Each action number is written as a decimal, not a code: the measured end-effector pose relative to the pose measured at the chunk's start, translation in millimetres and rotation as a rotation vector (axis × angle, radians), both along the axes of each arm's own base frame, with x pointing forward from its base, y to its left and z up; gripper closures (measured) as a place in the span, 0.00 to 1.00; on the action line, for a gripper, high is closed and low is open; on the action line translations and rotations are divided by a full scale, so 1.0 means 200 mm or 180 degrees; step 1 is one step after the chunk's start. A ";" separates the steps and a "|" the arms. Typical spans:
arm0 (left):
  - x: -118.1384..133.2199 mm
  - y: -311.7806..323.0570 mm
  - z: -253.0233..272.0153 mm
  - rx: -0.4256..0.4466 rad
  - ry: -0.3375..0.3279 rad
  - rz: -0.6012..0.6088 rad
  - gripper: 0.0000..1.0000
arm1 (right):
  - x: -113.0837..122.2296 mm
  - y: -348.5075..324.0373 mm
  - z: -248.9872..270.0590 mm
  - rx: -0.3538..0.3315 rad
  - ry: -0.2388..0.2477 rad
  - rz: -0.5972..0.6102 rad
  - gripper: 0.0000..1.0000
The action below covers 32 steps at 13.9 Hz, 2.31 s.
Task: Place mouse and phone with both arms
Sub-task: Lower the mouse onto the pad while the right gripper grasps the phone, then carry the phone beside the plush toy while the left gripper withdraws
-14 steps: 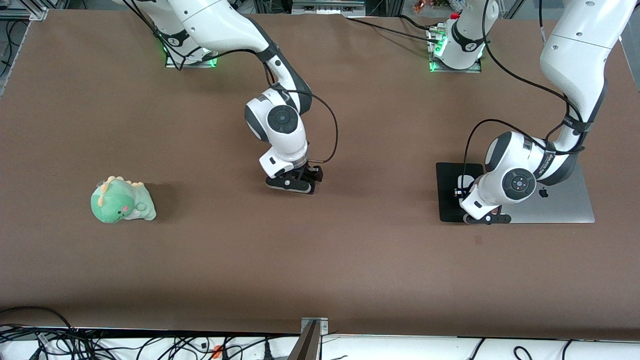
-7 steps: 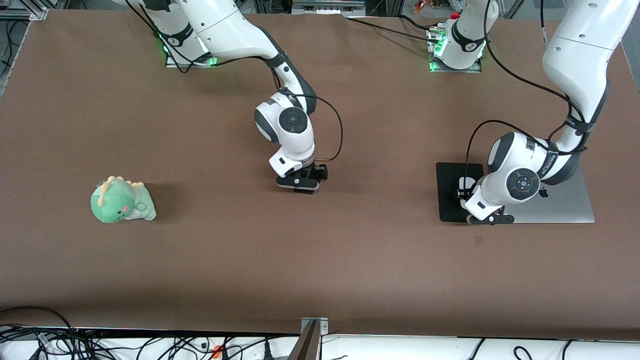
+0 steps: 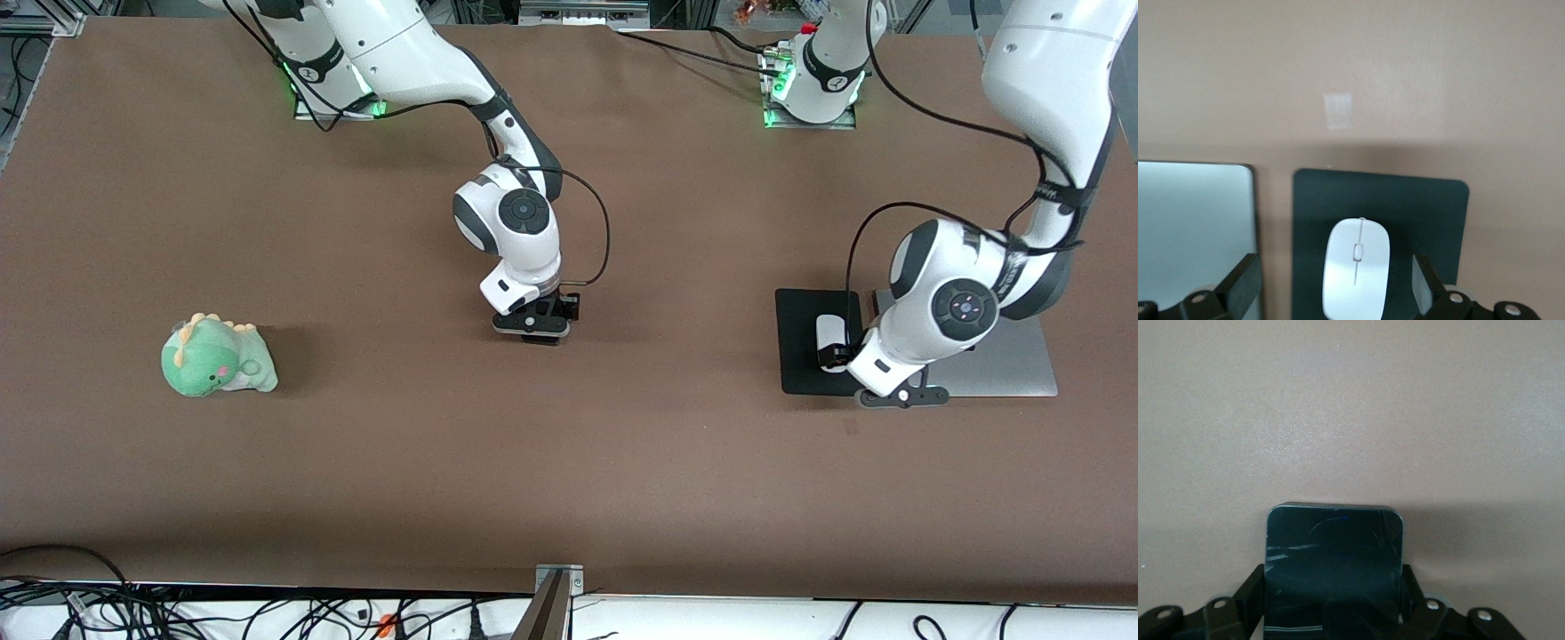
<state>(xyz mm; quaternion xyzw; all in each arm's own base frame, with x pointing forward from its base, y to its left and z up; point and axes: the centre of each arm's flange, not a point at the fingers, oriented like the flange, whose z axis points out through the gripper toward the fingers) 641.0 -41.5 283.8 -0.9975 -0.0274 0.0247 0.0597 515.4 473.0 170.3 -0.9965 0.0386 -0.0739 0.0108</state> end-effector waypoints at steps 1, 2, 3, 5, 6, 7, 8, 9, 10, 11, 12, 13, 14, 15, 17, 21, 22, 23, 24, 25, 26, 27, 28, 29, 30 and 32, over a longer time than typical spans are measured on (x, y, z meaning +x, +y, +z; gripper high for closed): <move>0.02 0.01 0.11 0.0049 -0.0031 0.0019 0.00 | 0.00 0.00 0.00 -0.0005 0.0002 0.0002 0.19; 0.03 0.02 0.24 0.0099 -0.0057 0.0050 0.00 | 0.01 -0.01 0.00 -0.0028 0.0011 0.0019 0.19; 0.05 0.03 0.36 0.0108 -0.0083 0.0111 0.00 | 0.03 -0.02 0.02 -0.0096 0.0045 0.0060 0.19; 0.07 0.05 0.61 0.0003 -0.0099 0.0286 0.00 | 0.14 -0.08 0.10 -0.0283 0.0175 0.0159 0.19; 0.08 0.06 0.72 -0.0021 -0.0090 0.0349 0.00 | 0.22 -0.14 0.17 -0.0364 0.0251 0.0217 0.19; 0.08 0.07 0.83 -0.0019 -0.0081 0.0390 0.00 | 0.30 -0.20 0.23 -0.0420 0.0311 0.0281 0.19; 0.08 0.08 0.93 -0.0013 -0.0081 0.0421 0.00 | 0.38 -0.29 0.29 -0.0443 0.0364 0.0343 0.19; 0.08 0.09 1.03 -0.0032 -0.0106 0.0449 0.00 | 0.44 -0.38 0.34 -0.0423 0.0406 0.0407 0.19; 0.07 0.08 1.12 -0.0078 -0.0145 0.0476 0.00 | 0.50 -0.48 0.38 -0.0391 0.0440 0.0462 0.19; 0.05 0.08 1.21 -0.0112 -0.0180 0.0496 0.00 | 0.56 -0.58 0.42 -0.0370 0.0464 0.0485 0.19; 0.02 0.07 1.28 -0.0125 -0.0195 0.0510 0.00 | 0.60 -0.69 0.44 -0.0361 0.0481 0.0492 0.19; 0.00 0.06 1.34 -0.0117 -0.0214 0.0515 0.00 | 0.64 -0.81 0.45 -0.0361 0.0508 0.0491 0.19; -0.04 0.06 1.41 -0.0099 -0.0233 0.0518 0.00 | 0.66 -0.94 0.46 -0.0355 0.0528 0.0468 0.19; -0.07 0.05 1.47 -0.0075 -0.0240 0.0520 0.00 | 0.68 -1.06 0.46 -0.0337 0.0520 0.0422 0.19; -0.13 0.03 1.56 -0.0038 -0.0259 0.0516 0.00 | 0.67 -1.27 0.43 -0.0293 0.0451 0.0325 0.19; -0.19 0.00 1.64 -0.0178 -0.0250 0.0537 0.00 | 0.58 -1.62 0.22 -0.0235 0.0244 0.0245 0.19; -0.20 0.00 1.65 -0.0188 -0.0249 0.0542 0.00 | 0.55 -1.71 0.16 -0.0237 0.0206 0.0273 0.19; -0.20 0.00 1.66 -0.0190 -0.0245 0.0546 0.00 | 0.53 -1.79 0.12 -0.0242 0.0185 0.0286 0.19; -0.21 0.00 1.67 -0.0186 -0.0235 0.0548 0.00 | 0.52 -1.86 0.10 -0.0243 0.0162 0.0283 0.19; -0.22 0.00 1.68 -0.0182 -0.0238 0.0548 0.00 | 0.52 -1.89 0.08 -0.0242 0.0128 0.0289 0.19; -0.24 -0.01 1.70 -0.0186 -0.0249 0.0548 0.00 | 0.51 -1.90 0.07 -0.0239 0.0092 0.0291 0.19; -0.25 -0.01 1.72 -0.0194 -0.0257 0.0548 0.00 | 0.50 -1.90 0.07 -0.0235 0.0072 0.0293 0.19; -0.28 -0.02 1.75 -0.0193 -0.0263 0.0544 0.00 | 0.50 -1.90 0.06 -0.0233 0.0062 0.0296 0.19; -0.31 -0.04 1.78 -0.0181 -0.0251 0.0534 0.00 | 0.50 -1.90 0.06 -0.0231 0.0046 0.0292 0.12; -0.33 -0.05 1.80 -0.0175 -0.0236 0.0521 0.00 | 0.50 -1.91 0.07 -0.0229 0.0032 0.0285 0.04; -0.39 -0.07 1.84 -0.0214 -0.0188 0.0488 0.00 | 0.51 -1.92 0.07 -0.0228 0.0024 0.0274 0.00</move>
